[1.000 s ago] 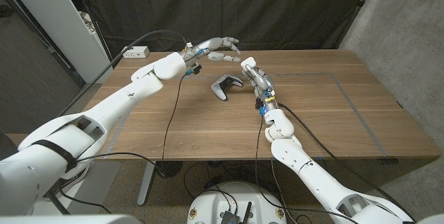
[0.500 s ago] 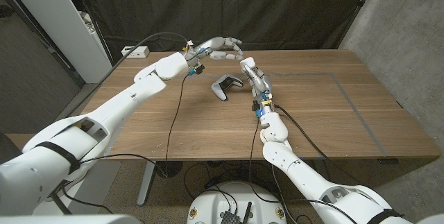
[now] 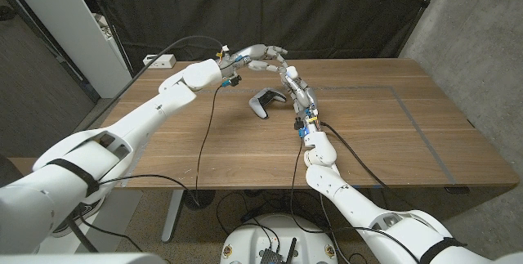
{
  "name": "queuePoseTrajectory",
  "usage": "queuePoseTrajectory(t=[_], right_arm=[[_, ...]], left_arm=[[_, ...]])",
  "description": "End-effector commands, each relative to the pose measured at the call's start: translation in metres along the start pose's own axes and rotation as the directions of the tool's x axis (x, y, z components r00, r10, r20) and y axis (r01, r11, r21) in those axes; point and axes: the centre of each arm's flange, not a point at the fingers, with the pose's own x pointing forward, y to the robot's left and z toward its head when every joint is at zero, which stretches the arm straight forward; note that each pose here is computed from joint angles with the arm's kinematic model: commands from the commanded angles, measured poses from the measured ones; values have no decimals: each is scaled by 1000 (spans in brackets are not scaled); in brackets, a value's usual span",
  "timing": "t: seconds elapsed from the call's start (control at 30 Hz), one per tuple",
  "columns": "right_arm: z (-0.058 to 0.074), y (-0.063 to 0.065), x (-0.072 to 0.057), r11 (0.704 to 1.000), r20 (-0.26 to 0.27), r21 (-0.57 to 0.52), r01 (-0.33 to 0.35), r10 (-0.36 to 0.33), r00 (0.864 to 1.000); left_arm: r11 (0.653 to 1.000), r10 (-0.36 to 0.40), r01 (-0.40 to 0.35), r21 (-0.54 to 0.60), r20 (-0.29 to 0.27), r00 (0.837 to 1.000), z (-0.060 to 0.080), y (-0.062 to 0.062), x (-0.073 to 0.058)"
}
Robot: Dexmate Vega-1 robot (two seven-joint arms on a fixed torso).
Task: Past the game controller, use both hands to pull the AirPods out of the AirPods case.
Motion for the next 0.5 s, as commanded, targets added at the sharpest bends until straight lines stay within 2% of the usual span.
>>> queuePoseTrajectory(t=[0.03,0.5], right_arm=[[1,3,8,1000,-4,-1,-24,24,1000],[1,1,11,999,-18,4,-46,46,999]], left_arm=[[999,-41,41,9,-13,999,-5,3,5],[1000,-26,27,12,-25,999,-4,4,8]])
